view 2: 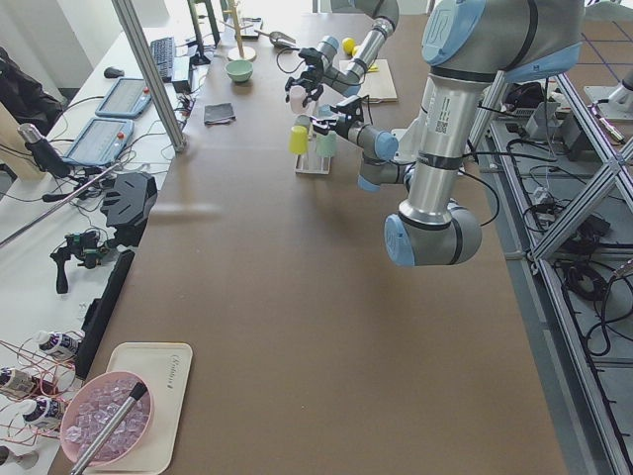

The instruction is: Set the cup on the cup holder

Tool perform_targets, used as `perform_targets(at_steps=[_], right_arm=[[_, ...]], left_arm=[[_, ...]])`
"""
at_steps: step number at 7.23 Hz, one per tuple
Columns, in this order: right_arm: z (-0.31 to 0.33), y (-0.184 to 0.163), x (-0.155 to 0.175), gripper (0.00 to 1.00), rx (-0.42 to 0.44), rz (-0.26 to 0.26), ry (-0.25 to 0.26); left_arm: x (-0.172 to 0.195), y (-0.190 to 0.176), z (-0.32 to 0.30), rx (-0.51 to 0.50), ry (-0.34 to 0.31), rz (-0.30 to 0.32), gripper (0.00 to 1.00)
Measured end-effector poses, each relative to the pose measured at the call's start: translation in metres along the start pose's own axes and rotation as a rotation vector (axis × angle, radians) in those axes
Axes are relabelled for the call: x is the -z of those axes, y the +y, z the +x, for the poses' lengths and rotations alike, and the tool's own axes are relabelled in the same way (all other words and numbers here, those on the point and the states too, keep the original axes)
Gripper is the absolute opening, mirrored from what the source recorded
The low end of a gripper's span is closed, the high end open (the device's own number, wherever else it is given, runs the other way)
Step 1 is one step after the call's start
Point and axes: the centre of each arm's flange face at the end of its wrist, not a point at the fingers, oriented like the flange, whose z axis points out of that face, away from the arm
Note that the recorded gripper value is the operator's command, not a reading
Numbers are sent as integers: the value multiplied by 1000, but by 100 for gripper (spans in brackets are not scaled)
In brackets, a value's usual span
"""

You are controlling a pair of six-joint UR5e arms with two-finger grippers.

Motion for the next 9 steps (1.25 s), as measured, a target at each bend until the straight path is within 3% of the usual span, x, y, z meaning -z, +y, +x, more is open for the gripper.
perform_targets(at_steps=[2,4,7,9], right_arm=[[2,2,3,100,3,-6,2],[4,5,8,100,5,-12,3],[4,2,8,100,2,-8,3],[5,0,8,100,1,-10,3]], left_arm=[[-12,-39,-15,-52,12,-35,98],[-30,-81,-50,-133,35,-123,98],[-51,-114,-137,-218,62,-381,98],[-68,-124,-170,-192,70,-629,98]])
